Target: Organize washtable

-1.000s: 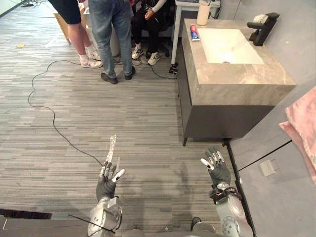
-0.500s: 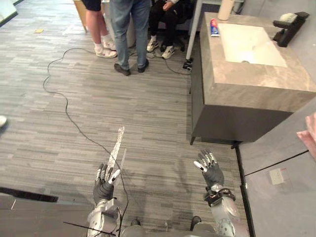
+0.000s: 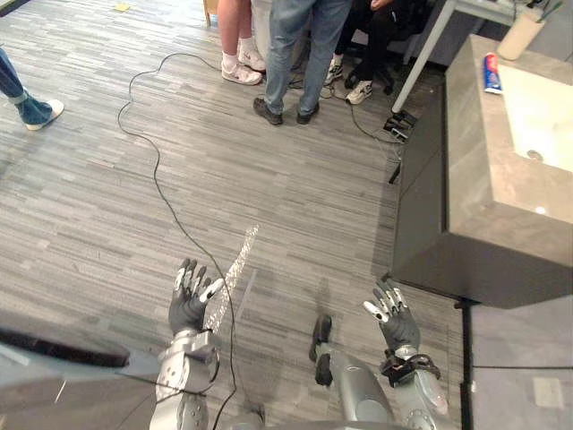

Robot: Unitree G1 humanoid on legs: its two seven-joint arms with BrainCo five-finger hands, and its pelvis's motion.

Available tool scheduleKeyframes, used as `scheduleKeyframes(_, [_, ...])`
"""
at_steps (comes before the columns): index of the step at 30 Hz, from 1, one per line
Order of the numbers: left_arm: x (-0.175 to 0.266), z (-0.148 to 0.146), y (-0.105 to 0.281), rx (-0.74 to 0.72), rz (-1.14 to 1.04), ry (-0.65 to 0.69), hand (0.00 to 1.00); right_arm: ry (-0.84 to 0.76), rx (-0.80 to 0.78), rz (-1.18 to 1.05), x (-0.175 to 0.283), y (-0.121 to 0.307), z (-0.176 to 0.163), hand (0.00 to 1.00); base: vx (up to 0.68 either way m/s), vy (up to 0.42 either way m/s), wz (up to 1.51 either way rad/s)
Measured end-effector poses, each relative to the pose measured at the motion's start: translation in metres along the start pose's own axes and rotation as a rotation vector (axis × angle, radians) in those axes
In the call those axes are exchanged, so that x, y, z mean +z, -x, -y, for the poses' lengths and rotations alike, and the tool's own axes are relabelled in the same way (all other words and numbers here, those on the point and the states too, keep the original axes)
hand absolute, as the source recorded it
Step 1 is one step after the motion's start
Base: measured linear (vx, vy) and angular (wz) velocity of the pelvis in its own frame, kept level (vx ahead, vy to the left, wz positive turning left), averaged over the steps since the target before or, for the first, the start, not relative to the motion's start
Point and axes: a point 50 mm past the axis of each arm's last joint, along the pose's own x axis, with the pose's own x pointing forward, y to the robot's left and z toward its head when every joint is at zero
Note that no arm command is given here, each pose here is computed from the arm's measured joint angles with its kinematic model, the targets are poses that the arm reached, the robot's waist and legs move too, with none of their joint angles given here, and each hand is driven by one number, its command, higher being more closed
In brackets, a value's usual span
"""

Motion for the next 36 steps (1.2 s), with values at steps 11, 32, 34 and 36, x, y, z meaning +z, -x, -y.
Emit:
scheduleKeyframes(11, [-0.038, -0.029, 0.038, 0.163, -0.179, 0.072, 0.0, -0.077, 0.056, 0.132, 0.028, -0.006, -0.021, 0.0, 0.61, 0.005, -1.15])
scheduleKeyframes(32, [0.024, -0.049, 0.027, 0.205, 0.065, -0.067, 0.0, 0.001, 0.156, 0.001, 0.0, -0.016, -0.032, 0.0, 0.45, 0.398, -1.09])
scheduleKeyframes(34, [0.022, -0.046, 0.026, 0.192, 0.054, -0.07, 0.0, 0.01, 0.121, -0.01, -0.003, -0.016, -0.025, 0.0, 0.31, 0.052, -0.7])
scheduleKeyframes(36, [0.0, -0.033, 0.023, 0.144, -0.023, -0.04, 0.0, 0.041, 0.078, -0.018, -0.002, -0.013, -0.013, 0.0, 0.42, 0.037, -0.9])
